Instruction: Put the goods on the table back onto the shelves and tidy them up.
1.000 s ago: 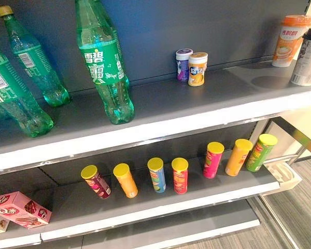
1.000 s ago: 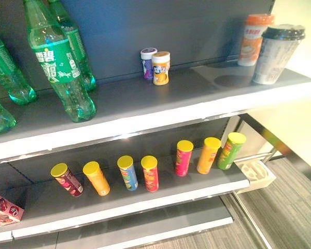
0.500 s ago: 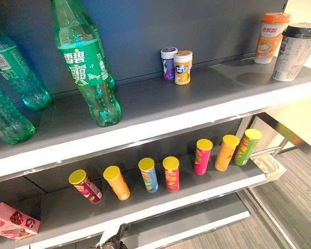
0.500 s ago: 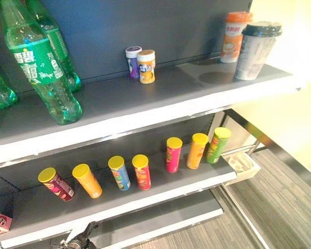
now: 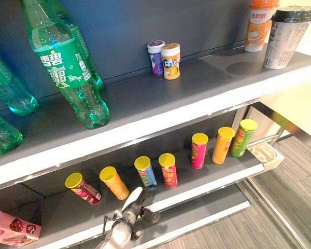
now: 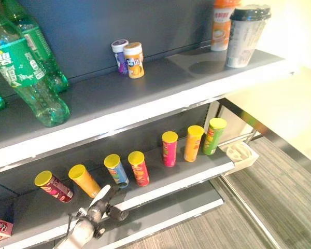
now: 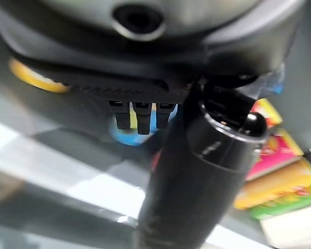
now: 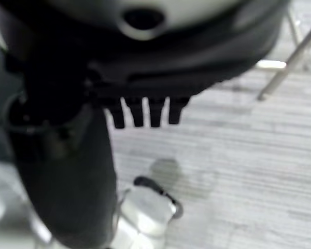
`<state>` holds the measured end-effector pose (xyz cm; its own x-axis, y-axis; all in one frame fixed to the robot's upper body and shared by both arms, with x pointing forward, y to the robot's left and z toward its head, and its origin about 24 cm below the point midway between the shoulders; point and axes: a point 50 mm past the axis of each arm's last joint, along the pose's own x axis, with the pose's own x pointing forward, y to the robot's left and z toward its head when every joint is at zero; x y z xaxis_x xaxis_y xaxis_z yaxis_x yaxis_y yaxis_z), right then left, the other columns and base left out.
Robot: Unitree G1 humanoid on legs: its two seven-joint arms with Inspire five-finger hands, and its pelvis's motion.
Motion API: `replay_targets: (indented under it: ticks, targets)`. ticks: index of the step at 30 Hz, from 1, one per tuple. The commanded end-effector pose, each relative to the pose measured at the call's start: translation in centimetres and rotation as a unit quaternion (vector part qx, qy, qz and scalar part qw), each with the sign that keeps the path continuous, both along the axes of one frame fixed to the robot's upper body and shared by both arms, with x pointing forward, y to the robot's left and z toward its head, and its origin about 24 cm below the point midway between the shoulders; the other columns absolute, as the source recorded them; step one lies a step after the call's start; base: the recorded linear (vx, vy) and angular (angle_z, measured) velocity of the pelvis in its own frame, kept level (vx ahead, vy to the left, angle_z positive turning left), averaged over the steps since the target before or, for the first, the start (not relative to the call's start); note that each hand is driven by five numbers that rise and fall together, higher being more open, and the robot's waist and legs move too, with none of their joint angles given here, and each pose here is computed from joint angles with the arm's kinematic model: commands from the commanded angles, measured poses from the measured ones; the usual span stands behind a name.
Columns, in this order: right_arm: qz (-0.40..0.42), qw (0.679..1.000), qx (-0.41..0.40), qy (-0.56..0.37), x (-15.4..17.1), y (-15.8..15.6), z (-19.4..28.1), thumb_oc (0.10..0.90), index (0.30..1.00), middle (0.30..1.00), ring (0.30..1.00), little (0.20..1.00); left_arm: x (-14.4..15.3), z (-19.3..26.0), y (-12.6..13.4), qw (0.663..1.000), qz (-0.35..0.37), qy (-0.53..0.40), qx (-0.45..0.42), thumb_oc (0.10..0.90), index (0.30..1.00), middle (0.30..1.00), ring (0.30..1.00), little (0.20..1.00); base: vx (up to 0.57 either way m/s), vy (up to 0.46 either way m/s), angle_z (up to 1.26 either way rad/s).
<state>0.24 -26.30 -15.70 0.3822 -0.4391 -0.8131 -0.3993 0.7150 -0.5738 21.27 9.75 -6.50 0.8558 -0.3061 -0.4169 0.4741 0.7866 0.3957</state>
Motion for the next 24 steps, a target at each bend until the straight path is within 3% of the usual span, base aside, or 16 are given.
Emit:
replay_targets:
  ticks: [1, 3, 4, 8, 24]
  targets:
    - [0.006, 1.0, 0.001, 0.025, -0.4, 0.2, -0.2, 0.8, 0.9, 0.9, 0.9, 0.9, 3.1, 4.3, -3.1, 0.992, -0.036, -0.073, -0.095, 0.8, 0.9, 0.9, 0.9, 0.9, 0.0, 0.0, 0.0]
    - [0.007, 1.0, 0.001, 0.025, -0.4, 0.2, -0.2, 0.8, 0.9, 0.9, 0.9, 0.9, 3.1, 4.6, -3.9, 0.99, -0.049, -0.071, -0.109, 0.8, 0.9, 0.9, 0.9, 0.9, -0.01, -0.005, -0.03]
    - [0.008, 1.0, 0.004, 0.025, -0.2, 0.3, -0.3, 0.8, 0.9, 0.9, 0.9, 0.9, 3.0, 5.2, -5.9, 0.985, -0.081, -0.058, -0.139, 0.8, 0.9, 0.9, 0.9, 0.9, -0.02, -0.014, -0.09]
    - [0.007, 1.0, 0.007, 0.025, -0.1, 0.4, -0.3, 0.8, 0.9, 0.9, 0.9, 0.9, 2.9, 5.7, -7.4, 0.981, -0.114, -0.057, -0.146, 0.8, 0.9, 0.9, 0.9, 0.9, 0.0, -0.003, -0.02]
    - [-0.027, 0.999, 0.008, 0.04, -1.7, 0.7, -0.4, 0.8, 0.9, 0.9, 0.9, 0.9, 4.6, 5.6, -5.6, 0.988, -0.091, -0.085, -0.086, 0.8, 0.9, 0.9, 0.9, 0.9, 0.0, -0.003, 0.01]
